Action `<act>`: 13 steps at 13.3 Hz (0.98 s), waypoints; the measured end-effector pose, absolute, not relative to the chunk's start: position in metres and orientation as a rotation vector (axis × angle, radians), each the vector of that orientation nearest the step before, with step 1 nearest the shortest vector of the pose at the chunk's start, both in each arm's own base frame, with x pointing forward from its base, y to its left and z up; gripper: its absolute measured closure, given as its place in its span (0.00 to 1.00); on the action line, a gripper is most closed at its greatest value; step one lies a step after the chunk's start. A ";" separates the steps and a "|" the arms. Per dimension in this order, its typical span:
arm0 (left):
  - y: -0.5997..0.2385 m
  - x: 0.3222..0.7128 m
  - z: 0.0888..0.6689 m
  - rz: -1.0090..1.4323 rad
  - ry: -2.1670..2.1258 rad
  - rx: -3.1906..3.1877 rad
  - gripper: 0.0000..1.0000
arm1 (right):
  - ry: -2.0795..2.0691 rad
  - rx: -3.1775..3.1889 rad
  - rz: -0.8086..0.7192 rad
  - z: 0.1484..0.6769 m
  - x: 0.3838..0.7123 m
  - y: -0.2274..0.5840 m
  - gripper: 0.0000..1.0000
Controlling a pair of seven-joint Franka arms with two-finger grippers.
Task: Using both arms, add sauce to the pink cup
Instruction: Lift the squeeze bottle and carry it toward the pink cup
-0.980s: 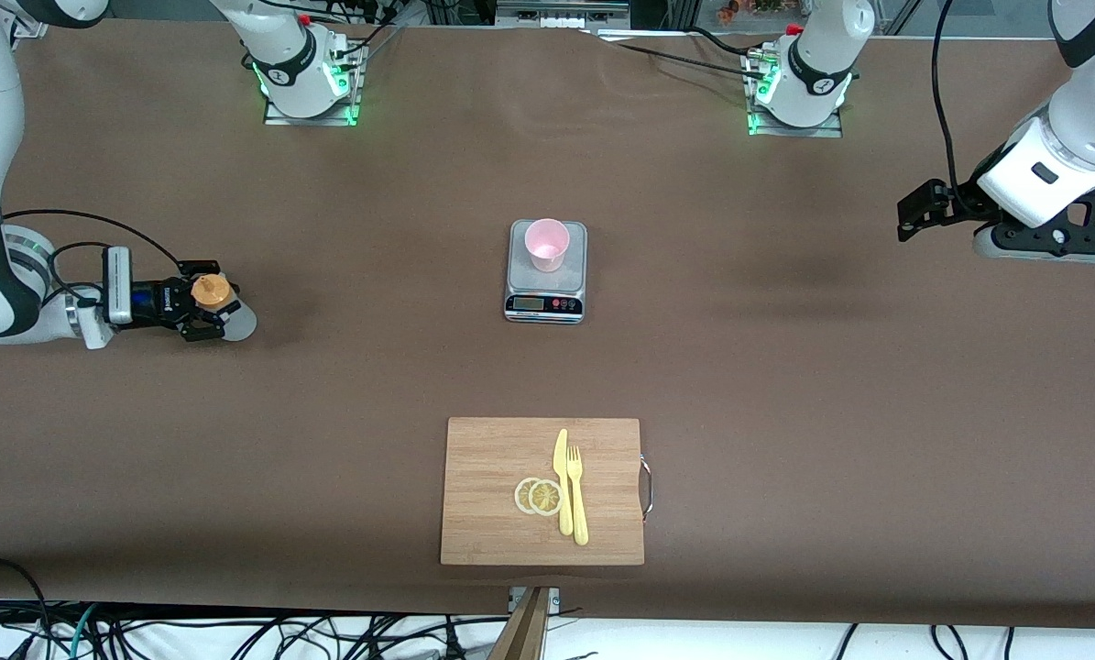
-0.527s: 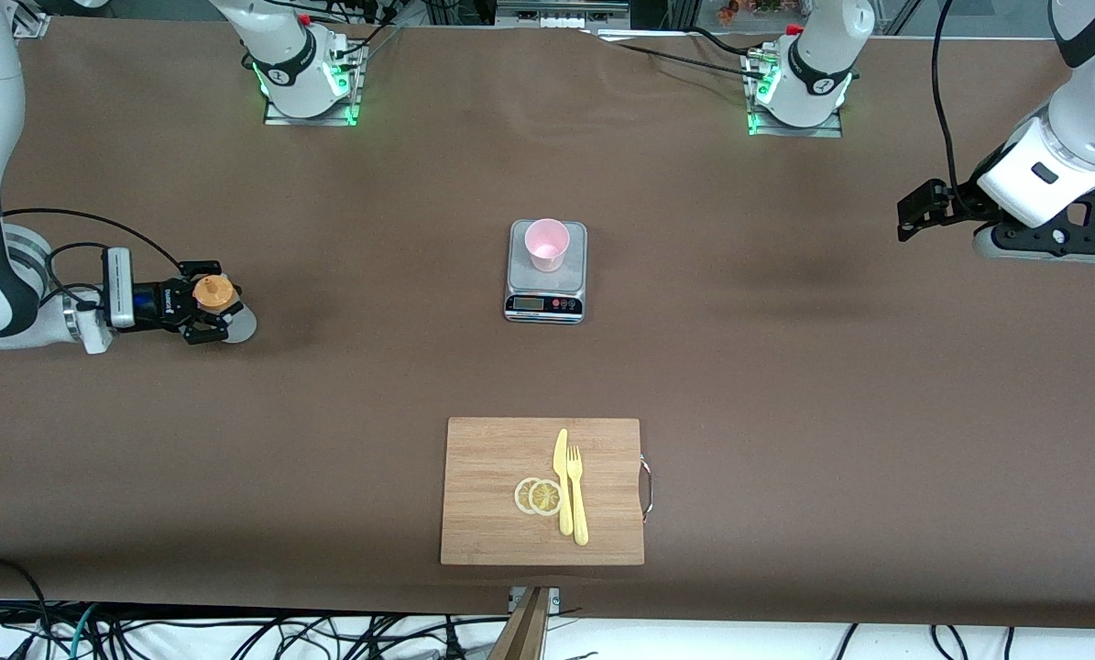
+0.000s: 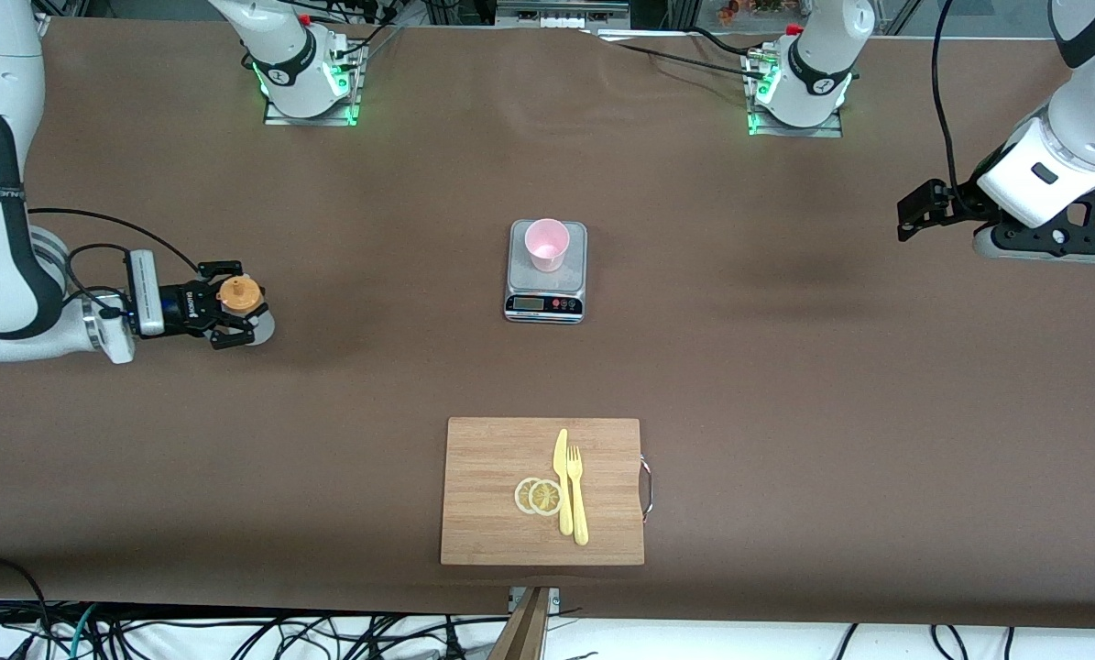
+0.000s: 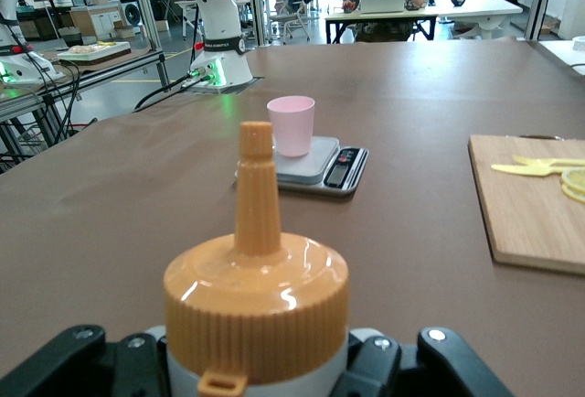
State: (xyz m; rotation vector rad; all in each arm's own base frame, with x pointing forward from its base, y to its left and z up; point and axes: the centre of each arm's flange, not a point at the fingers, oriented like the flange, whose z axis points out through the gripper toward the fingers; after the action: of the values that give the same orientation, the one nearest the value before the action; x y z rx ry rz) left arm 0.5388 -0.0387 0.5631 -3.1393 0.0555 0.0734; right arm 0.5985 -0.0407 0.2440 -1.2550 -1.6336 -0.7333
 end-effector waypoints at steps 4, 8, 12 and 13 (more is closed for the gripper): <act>-0.032 0.539 0.563 0.082 0.036 -3.139 0.00 | -1.617 -1.282 -0.735 0.254 0.611 0.006 0.72; -0.031 0.538 0.562 0.098 0.034 -3.139 0.00 | -1.606 -1.342 -0.715 0.267 0.619 0.046 0.72; -0.031 0.537 0.562 0.101 0.033 -3.139 0.00 | -1.587 -1.391 -0.715 0.268 0.618 0.091 0.72; -0.031 0.537 0.562 0.101 0.032 -3.139 0.00 | -1.585 -1.399 -0.703 0.266 0.616 0.103 0.72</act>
State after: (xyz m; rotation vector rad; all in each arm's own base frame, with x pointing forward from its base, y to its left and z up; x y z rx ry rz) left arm 0.5374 -0.0306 0.5616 -3.1385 0.0322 0.1010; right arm 0.6163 0.1032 0.2660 -1.3985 -1.5850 -0.7025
